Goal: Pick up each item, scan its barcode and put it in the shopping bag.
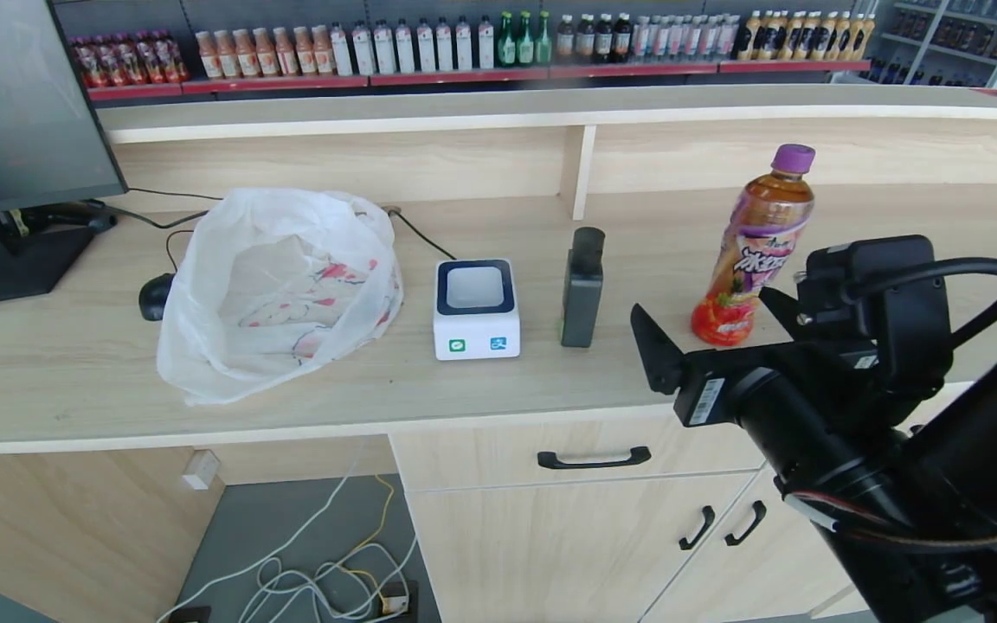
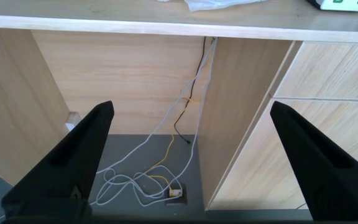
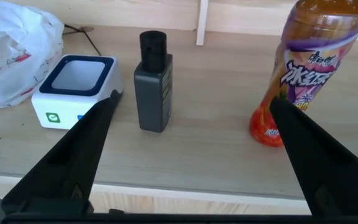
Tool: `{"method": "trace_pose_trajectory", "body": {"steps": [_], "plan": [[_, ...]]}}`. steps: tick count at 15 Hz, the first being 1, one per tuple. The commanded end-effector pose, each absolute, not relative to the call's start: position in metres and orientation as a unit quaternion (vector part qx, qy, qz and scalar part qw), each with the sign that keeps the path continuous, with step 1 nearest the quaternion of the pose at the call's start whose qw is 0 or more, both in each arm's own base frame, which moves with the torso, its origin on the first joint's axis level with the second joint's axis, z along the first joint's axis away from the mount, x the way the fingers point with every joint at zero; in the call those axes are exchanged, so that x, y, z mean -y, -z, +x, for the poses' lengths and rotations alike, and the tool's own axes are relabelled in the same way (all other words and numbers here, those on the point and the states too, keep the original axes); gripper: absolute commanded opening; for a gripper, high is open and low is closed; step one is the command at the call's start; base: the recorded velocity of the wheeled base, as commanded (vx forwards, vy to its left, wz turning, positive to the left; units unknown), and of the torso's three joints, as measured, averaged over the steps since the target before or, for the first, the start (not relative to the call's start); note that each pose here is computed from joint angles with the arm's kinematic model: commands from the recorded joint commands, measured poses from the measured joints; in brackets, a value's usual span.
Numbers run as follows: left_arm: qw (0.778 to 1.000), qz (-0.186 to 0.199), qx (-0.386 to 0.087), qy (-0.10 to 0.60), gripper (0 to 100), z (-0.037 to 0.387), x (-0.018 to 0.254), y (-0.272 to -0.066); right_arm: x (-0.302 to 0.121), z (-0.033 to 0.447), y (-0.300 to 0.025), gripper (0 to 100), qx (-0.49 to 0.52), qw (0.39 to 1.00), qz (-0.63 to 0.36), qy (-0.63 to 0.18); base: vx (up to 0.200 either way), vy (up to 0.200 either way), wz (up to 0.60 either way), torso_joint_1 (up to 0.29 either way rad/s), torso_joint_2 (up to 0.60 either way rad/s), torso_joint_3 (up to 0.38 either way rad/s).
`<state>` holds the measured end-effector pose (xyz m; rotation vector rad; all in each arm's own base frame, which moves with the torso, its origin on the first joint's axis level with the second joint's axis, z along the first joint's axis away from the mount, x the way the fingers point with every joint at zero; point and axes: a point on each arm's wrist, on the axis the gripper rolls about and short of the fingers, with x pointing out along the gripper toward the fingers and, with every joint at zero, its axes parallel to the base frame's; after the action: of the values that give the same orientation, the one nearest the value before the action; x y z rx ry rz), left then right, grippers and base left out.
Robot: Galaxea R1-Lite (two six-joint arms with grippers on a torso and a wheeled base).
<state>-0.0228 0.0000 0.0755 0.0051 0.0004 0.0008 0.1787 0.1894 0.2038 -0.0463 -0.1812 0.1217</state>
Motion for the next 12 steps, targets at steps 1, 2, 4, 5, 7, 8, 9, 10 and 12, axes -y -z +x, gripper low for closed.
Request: {"method": "trace_pose_trajectory", "body": {"steps": [1, 2, 4, 5, 7, 8, 9, 10, 12], "plan": [[1.0, 0.002, 0.0, -0.001, 100, -0.023, 0.0, -0.075, -0.197, 0.185, -0.191, 100, 0.075, 0.994, -0.04, -0.063, 0.0, 0.0, 0.0, 0.0, 0.0, 0.0], [1.0, 0.002, 0.0, -0.001, 100, -0.023, 0.0, -0.075, -0.198, 0.186, -0.19, 100, 0.074, 0.994, -0.042, -0.065, 0.0, 0.0, 0.0, 0.0, 0.0, 0.0], [1.0, 0.002, 0.0, -0.001, 100, -0.023, 0.0, -0.075, -0.202, 0.189, -0.188, 100, 0.073, 0.994, -0.042, -0.072, 0.0, 0.0, 0.0, 0.0, 0.0, 0.0], [1.0, 0.002, 0.0, -0.001, 100, -0.023, 0.0, -0.075, -0.202, 0.19, -0.186, 100, 0.071, 0.993, -0.045, -0.079, 0.0, 0.0, 0.0, 0.0, 0.0, 0.0], [1.0, 0.002, 0.0, 0.0, 100, -0.023, 0.0, -0.075, -0.206, 0.194, -0.179, 100, 0.064, 0.993, -0.052, -0.082, 0.0, 0.0, 0.0, 0.0, 0.0, 0.0], [1.0, 0.002, 0.0, -0.001, 100, -0.023, 0.0, -0.075, -0.208, 0.196, -0.177, 100, 0.062, 0.993, -0.051, -0.083, 0.0, 0.0, 0.0, 0.0, 0.0, 0.0], [1.0, 0.002, 0.0, 0.0, 100, -0.023, 0.0, -0.075, -0.213, 0.201, -0.174, 100, 0.065, 0.994, -0.042, -0.081, 0.0, 0.0, 0.0, 0.0, 0.0, 0.0], [1.0, 0.002, 0.0, 0.0, 100, -0.023, 0.0, -0.075, -0.216, 0.209, -0.172, 100, 0.072, 0.994, -0.032, -0.074, 0.0, 0.0, 0.0, 0.0, 0.0, 0.0], [1.0, 0.002, 0.0, -0.001, 100, -0.023, 0.0, -0.075, -0.221, 0.227, -0.168, 100, 0.092, 0.994, -0.015, -0.062, 0.0, 0.0, 0.0, 0.0, 0.0, 0.0]]}}
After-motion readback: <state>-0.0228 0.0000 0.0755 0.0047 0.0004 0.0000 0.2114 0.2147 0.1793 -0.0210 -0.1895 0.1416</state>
